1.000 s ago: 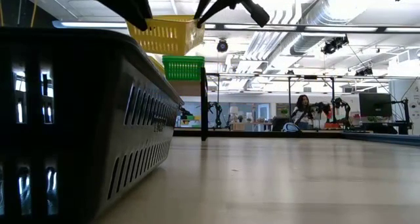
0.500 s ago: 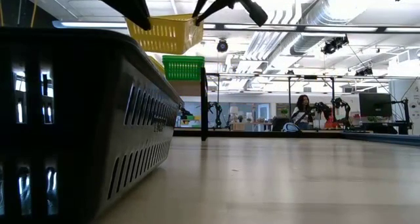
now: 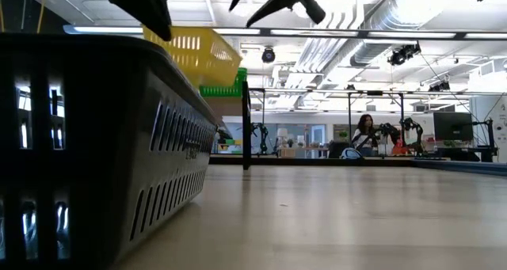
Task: Stack baskets on shelf by color
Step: Stack the yellow bin on top of the yellow bin
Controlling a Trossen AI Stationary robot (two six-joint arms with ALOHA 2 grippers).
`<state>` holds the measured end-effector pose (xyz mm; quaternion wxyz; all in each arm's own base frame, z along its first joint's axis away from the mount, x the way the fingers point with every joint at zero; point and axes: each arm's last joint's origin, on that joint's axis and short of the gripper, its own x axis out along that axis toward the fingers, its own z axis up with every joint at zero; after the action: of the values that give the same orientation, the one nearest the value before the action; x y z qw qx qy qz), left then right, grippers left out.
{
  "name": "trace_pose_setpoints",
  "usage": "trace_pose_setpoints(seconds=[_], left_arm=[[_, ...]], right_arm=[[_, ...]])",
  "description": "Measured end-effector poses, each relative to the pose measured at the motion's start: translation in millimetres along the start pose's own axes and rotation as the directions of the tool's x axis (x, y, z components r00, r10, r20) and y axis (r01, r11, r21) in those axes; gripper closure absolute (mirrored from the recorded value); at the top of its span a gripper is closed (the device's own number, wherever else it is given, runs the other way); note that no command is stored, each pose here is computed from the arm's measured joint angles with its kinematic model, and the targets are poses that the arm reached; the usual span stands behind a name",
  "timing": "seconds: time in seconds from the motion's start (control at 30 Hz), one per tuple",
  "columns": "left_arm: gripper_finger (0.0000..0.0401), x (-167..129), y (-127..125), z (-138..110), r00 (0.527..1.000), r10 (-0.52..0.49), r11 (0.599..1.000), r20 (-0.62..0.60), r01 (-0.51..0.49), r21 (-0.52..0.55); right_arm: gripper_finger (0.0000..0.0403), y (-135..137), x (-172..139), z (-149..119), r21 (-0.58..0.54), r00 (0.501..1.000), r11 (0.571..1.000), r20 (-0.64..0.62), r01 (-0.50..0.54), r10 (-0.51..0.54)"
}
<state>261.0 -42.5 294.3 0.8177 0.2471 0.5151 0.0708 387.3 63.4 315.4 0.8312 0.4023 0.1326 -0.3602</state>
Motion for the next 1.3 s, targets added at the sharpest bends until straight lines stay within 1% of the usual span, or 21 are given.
trace_pose_setpoints(seconds=[0.13,0.27,0.43,0.67,0.87,0.97,1.1,1.2,1.3], left_arm=[[0.0400,-6.6,3.0,-2.7,1.000,0.002,1.000,0.019,-0.002,-0.010],[0.0400,-18.0,9.1,-8.1,0.999,0.009,0.999,0.051,-0.007,-0.032],[0.0400,-35.5,23.9,-19.7,0.994,0.034,0.995,0.101,-0.025,-0.094],[0.0400,-62.7,54.6,-46.2,0.979,0.117,0.982,0.166,-0.089,-0.166],[0.0400,-79.7,84.9,-76.5,0.964,0.208,0.962,0.167,-0.171,-0.211],[0.0400,-84.2,98.1,-91.1,0.961,0.230,0.956,0.156,-0.193,-0.223],[0.0400,-84.6,112.6,-107.3,0.966,0.218,0.960,0.141,-0.187,-0.207],[0.0400,-80.2,124.1,-116.6,0.969,0.225,0.959,0.099,-0.203,-0.196],[0.0400,-73.6,134.4,-124.2,0.977,0.196,0.967,0.085,-0.178,-0.184]], right_arm=[[0.0261,0.7,-13.1,12.1,-0.044,1.000,0.999,0.021,-0.018,0.019],[0.0261,1.3,-26.9,24.7,-0.111,0.998,0.993,0.047,-0.037,0.042],[0.0261,0.8,-41.2,42.1,-0.202,0.993,0.978,0.094,-0.046,0.066],[0.0261,-2.5,-55.7,66.7,-0.317,0.987,0.947,0.130,-0.053,0.099],[0.0261,-7.9,-65.9,88.4,-0.408,0.980,0.912,0.155,-0.048,0.121],[0.0261,-12.1,-70.7,101.5,-0.454,0.978,0.889,0.152,-0.057,0.141],[0.0261,-18.9,-74.9,118.7,-0.506,0.976,0.860,0.144,-0.070,0.164],[0.0261,-24.9,-76.8,132.3,-0.527,0.973,0.847,0.152,-0.068,0.172],[0.0261,-31.2,-76.4,144.5,-0.540,0.972,0.840,0.165,-0.054,0.168]])
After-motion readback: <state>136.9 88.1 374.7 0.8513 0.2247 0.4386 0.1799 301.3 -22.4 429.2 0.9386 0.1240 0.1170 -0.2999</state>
